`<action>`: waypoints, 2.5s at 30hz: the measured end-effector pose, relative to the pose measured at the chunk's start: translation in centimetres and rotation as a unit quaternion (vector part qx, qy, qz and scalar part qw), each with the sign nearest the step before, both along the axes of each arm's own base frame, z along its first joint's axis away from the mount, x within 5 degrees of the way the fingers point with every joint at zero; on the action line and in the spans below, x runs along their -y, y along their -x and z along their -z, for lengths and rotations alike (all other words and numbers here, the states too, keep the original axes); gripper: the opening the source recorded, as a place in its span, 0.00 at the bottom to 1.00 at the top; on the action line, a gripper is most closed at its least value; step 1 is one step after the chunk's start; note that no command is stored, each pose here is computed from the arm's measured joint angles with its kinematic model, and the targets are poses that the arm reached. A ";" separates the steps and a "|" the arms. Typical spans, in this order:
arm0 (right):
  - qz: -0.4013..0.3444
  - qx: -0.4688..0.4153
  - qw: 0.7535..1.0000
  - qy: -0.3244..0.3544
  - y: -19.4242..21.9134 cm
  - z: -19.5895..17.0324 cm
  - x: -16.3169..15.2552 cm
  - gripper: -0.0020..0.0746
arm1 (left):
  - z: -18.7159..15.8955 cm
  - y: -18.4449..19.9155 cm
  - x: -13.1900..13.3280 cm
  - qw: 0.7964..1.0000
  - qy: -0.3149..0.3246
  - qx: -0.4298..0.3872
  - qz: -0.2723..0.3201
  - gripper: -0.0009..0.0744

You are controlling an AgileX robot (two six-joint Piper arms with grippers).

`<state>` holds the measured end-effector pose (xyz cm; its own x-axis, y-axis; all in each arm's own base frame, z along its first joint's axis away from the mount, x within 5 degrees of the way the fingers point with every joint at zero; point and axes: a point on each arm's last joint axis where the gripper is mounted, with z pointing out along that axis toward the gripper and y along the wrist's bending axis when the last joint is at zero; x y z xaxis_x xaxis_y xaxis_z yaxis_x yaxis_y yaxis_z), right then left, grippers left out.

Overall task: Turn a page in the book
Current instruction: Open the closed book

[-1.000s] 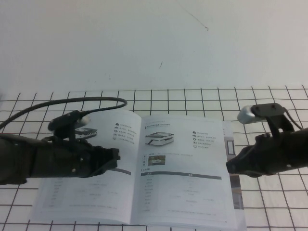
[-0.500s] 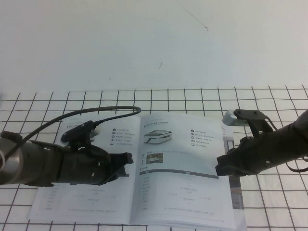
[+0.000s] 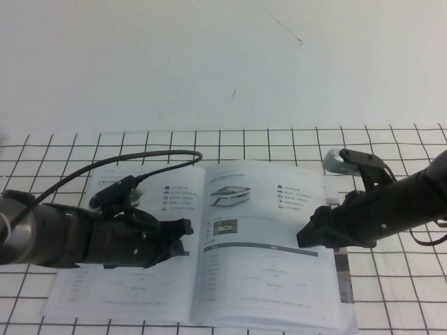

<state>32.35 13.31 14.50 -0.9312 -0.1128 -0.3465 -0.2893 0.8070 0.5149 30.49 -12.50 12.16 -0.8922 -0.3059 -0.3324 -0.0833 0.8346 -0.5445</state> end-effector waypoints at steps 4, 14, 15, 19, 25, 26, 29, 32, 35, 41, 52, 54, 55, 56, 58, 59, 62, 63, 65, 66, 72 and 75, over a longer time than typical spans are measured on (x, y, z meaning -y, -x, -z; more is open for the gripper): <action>0.003 -0.011 1.000 -0.001 0.0 0.5 0.0 0.64 | 0.1 0.0 0.0 1.000 0.001 -0.002 -0.001 0.01; 0.035 -0.047 0.998 -0.037 -0.3 1.9 -0.6 0.64 | 0.1 0.0 0.0 1.000 0.001 -0.002 -0.001 0.01; 0.037 -0.047 0.997 -0.044 -0.3 1.9 -0.7 0.64 | 0.1 0.0 0.0 1.000 0.001 -0.002 -0.001 0.01; 0.035 -0.041 0.996 -0.073 -0.4 1.7 -1.2 0.64 | 0.1 0.0 0.0 1.000 0.001 -0.002 -0.001 0.01; 0.027 -0.042 0.991 -0.121 -0.4 1.1 -2.0 0.64 | 0.1 0.0 0.1 1.000 0.004 -0.002 0.001 0.01; 0.025 -0.044 0.990 -0.128 -0.3 1.1 -2.0 0.64 | 0.1 0.0 0.1 1.000 0.004 -0.002 0.001 0.01; 0.020 -0.047 0.989 -0.141 -0.2 0.9 -2.2 0.64 | 0.1 0.0 0.1 1.000 0.004 -0.002 0.001 0.01; 0.016 -0.046 0.987 -0.151 -0.2 0.7 -2.4 0.64 | 0.1 0.0 0.1 1.000 0.004 -0.003 0.001 0.01; 0.009 -0.043 0.986 -0.160 -0.2 0.6 -2.5 0.64 | 0.1 0.0 0.1 1.000 0.004 -0.003 0.001 0.01; -0.001 -0.021 0.991 -0.134 -0.1 -0.8 -1.6 0.61 | 0.1 0.0 0.1 1.000 0.005 -0.004 0.002 0.01; 0.011 -0.052 0.997 -0.050 0.4 -0.6 0.2 0.60 | 0.1 0.0 0.1 1.000 0.005 -0.002 0.005 0.01; 0.012 -0.065 0.997 -0.047 0.3 0.3 0.2 0.60 | 0.1 0.0 0.1 1.000 0.005 -0.002 0.005 0.01; 0.013 -0.070 0.996 -0.046 0.3 0.6 0.1 0.60 | 0.1 0.0 0.1 1.000 0.005 -0.002 0.005 0.01; 0.012 -0.074 0.996 -0.045 0.4 0.9 0.0 0.60 | 0.1 0.0 0.1 1.000 0.005 -0.002 0.005 0.01; 0.013 -0.079 0.996 -0.043 0.4 1.3 0.0 0.60 | 0.1 0.1 0.1 1.000 0.006 -0.003 0.006 0.01; 0.015 -0.079 0.996 -0.043 0.3 1.3 -0.1 0.60 | 0.2 0.1 0.1 1.000 0.006 -0.004 0.005 0.01; 0.025 -0.079 0.995 -0.046 0.3 1.5 -0.5 0.60 | 0.1 0.0 0.2 1.000 0.007 -0.003 0.006 0.01; 0.029 -0.075 0.995 -0.050 0.2 1.5 -0.8 0.60 | 0.1 0.0 0.2 1.000 0.007 -0.003 0.006 0.01; 0.032 -0.067 0.995 -0.065 0.2 1.3 -1.5 0.60 | 0.1 0.0 0.2 1.000 0.007 -0.003 0.006 0.01; 0.031 -0.060 0.995 -0.073 0.2 1.2 -2.0 0.60 | 0.1 0.0 0.2 1.000 0.007 -0.003 0.006 0.01; 0.019 -0.026 0.994 -0.104 0.2 0.7 -3.3 0.60 | 0.1 0.0 0.2 1.000 0.006 -0.003 0.007 0.01; 0.014 -0.014 0.995 -0.101 0.1 0.1 -3.1 0.60 | 0.1 0.0 0.2 1.000 0.005 -0.001 0.010 0.01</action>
<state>32.24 16.37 14.40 -0.9424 -0.0162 -0.3342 -0.2513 0.6936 0.6751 30.46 -12.68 12.05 -0.8991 -0.2911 -0.3269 -0.0678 0.8304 -0.5530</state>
